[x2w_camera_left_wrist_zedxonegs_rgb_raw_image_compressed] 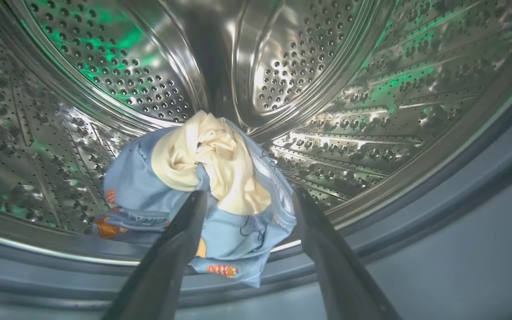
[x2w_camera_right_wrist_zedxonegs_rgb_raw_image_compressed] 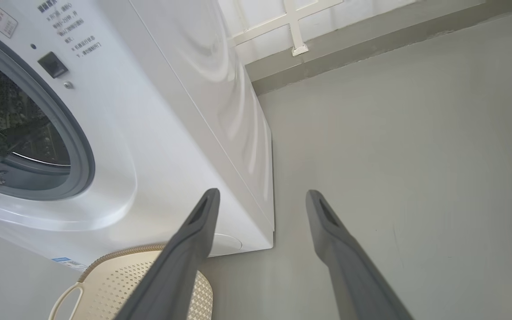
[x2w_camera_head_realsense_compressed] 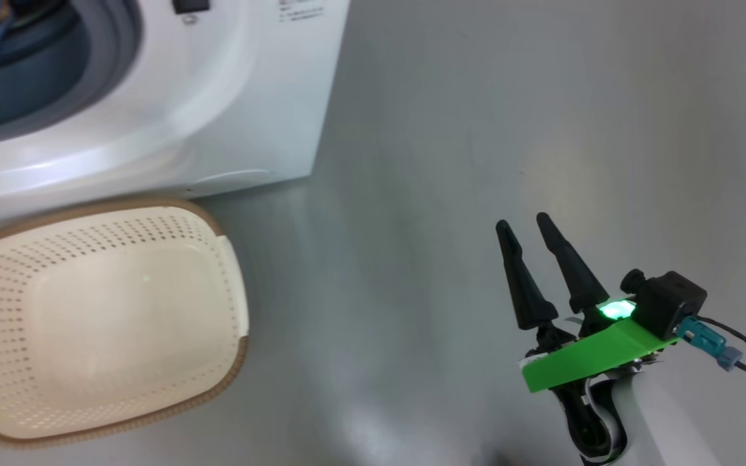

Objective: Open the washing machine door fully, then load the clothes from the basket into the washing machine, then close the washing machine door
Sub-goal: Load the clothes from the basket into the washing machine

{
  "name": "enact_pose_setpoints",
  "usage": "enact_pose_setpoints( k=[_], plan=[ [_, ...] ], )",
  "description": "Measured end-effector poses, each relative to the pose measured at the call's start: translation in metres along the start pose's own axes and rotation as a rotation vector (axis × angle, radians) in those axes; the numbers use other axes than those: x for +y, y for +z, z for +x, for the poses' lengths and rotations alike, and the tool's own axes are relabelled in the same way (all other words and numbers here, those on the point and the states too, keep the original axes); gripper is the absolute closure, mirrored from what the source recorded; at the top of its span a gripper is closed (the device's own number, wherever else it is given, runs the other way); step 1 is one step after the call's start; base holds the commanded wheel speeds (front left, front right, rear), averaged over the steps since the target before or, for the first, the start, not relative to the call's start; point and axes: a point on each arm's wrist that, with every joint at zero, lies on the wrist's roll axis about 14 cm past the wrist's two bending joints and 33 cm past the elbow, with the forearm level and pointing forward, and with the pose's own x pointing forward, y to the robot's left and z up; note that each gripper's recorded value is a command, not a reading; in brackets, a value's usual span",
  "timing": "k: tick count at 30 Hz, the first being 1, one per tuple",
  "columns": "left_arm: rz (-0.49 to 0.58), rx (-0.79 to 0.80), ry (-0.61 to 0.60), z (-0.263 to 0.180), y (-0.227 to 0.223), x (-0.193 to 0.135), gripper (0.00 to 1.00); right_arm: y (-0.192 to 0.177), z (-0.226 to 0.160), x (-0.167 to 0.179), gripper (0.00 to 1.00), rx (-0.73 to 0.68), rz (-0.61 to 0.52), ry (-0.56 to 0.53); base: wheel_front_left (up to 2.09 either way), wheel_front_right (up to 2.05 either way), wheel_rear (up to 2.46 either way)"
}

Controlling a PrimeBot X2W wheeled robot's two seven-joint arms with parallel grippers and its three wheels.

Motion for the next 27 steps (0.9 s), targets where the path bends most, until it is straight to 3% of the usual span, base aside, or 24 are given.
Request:
enact_pose_setpoints(
  k=[17, 27],
  plan=[
    [-0.061, -0.084, 0.079, -0.096, 0.003, -0.001, 0.0, 0.008, -0.016, 0.017, 0.0, -0.018, -0.041, 0.046, 0.0, 0.0, 0.0],
    [-0.03, -0.125, 0.145, -0.157, 0.009, 0.005, 0.0, 0.017, -0.028, 0.025, 0.0, -0.038, -0.058, 0.079, 0.0, 0.0, 0.0]
  ],
)
